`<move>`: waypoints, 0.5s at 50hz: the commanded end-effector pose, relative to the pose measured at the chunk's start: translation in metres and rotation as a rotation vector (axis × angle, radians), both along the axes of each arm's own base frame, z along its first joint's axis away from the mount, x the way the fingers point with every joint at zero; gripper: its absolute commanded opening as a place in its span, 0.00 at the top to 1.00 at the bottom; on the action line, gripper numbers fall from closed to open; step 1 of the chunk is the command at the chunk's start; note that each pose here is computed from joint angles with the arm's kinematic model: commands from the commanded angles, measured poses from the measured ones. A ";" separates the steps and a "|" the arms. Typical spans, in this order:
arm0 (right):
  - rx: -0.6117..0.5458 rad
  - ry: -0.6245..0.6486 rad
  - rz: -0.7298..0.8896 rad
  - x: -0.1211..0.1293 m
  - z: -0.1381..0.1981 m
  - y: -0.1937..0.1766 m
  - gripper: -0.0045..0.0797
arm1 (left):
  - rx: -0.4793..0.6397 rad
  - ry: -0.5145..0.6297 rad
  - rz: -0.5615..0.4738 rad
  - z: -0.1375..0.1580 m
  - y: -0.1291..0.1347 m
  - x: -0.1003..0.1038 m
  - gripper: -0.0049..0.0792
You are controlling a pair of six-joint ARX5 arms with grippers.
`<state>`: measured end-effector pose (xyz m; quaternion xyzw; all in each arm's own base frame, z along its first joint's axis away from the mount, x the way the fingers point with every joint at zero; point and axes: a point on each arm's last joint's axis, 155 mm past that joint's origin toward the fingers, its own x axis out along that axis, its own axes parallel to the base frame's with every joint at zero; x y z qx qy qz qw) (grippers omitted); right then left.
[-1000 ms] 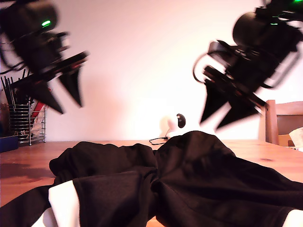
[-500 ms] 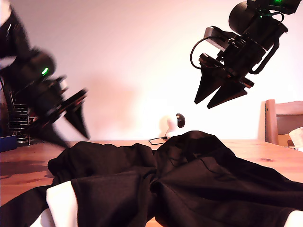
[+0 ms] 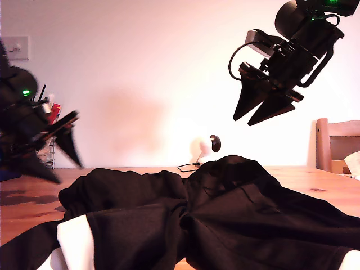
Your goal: Fold the shorts in front of you. After folding it, place it to the left side.
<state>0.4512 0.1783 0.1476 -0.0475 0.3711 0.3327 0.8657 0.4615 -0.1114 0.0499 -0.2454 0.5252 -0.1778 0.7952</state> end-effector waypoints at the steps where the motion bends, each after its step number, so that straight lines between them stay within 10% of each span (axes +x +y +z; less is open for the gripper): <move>1: -0.002 -0.015 0.001 0.006 0.000 0.000 0.49 | -0.010 0.034 0.007 -0.014 -0.001 0.000 0.36; 25: -0.015 -0.043 0.002 0.011 0.002 -0.002 0.49 | -0.010 0.082 0.001 -0.040 -0.023 -0.002 0.37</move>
